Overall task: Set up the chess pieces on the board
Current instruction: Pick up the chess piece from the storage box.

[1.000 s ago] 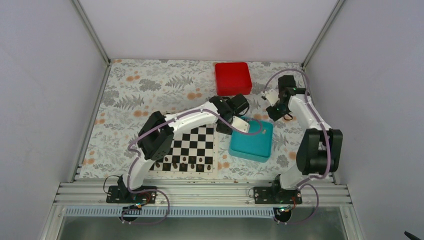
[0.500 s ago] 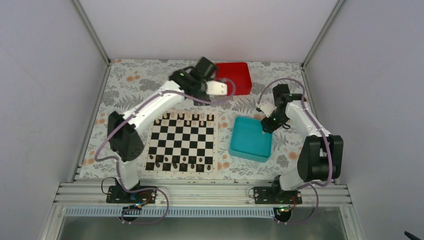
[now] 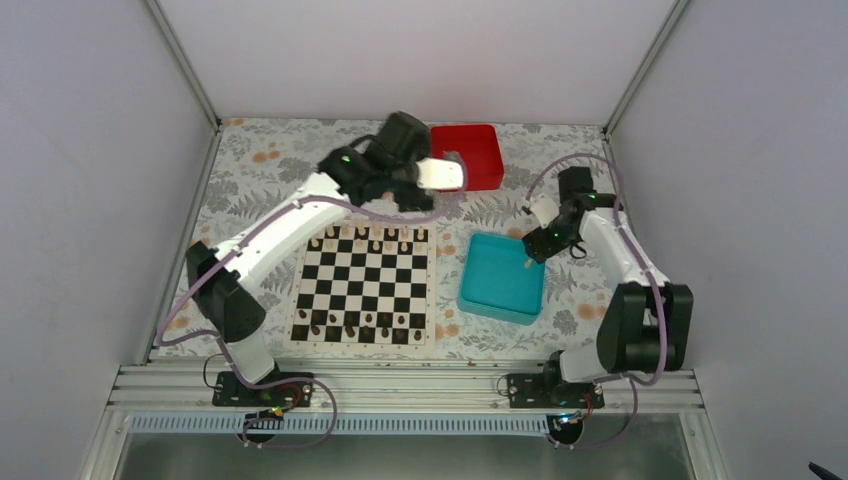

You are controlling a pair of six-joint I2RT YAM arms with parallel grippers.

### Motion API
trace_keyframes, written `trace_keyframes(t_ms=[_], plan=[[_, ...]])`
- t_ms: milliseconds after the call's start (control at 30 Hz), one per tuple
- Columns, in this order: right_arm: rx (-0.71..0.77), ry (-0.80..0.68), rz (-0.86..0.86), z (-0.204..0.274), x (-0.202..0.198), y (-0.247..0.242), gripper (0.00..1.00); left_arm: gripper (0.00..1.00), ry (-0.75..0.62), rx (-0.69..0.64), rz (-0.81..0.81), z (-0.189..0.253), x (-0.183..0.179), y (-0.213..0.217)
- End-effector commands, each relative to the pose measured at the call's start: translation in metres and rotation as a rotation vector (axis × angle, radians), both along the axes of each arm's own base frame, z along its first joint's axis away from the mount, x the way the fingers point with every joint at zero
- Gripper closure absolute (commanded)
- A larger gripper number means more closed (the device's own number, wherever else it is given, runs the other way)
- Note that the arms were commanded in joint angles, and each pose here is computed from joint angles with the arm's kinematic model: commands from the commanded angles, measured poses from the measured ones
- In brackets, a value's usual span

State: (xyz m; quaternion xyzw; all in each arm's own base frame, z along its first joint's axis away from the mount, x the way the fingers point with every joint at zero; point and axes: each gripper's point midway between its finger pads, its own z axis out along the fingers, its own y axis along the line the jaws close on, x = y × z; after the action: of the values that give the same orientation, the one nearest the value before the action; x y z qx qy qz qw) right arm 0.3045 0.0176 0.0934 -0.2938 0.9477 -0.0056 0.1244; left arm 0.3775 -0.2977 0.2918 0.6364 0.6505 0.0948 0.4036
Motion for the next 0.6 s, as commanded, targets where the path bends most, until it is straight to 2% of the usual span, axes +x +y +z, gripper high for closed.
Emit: trace_keyframes(t_ms=[0,33,67,200,333,433,467,567], plan=[[0.069,-0.183,-0.043,0.04,0.016,-0.006,0.08,0.0,0.091,-0.156,-0.253,0.005,-0.056,-0.091],[0.062,-0.202,-0.069,0.041,0.018,-0.015,0.01,0.0,0.113,-0.185,-0.296,0.004,-0.065,-0.106],[0.044,-0.212,-0.093,0.039,0.02,-0.023,0.0,0.0,0.131,-0.216,-0.336,0.002,-0.074,-0.122],[-0.013,-0.235,-0.245,0.034,0.03,-0.07,0.0,0.0,0.18,-0.271,-0.426,-0.016,-0.092,-0.173],[0.003,-0.296,-0.365,0.042,0.036,-0.11,0.0,0.03,0.292,-0.256,-0.49,-0.048,-0.1,-0.212],[0.038,-0.291,-0.366,0.041,0.035,-0.114,0.0,0.05,0.391,-0.234,-0.539,-0.077,-0.106,-0.237],[0.046,-0.282,-0.359,0.038,0.034,-0.113,0.0,0.07,0.398,-0.241,-0.559,-0.073,-0.108,-0.242],[0.062,-0.269,-0.35,0.032,0.034,-0.111,0.0,0.13,0.423,-0.182,-0.578,-0.112,-0.111,-0.263]])
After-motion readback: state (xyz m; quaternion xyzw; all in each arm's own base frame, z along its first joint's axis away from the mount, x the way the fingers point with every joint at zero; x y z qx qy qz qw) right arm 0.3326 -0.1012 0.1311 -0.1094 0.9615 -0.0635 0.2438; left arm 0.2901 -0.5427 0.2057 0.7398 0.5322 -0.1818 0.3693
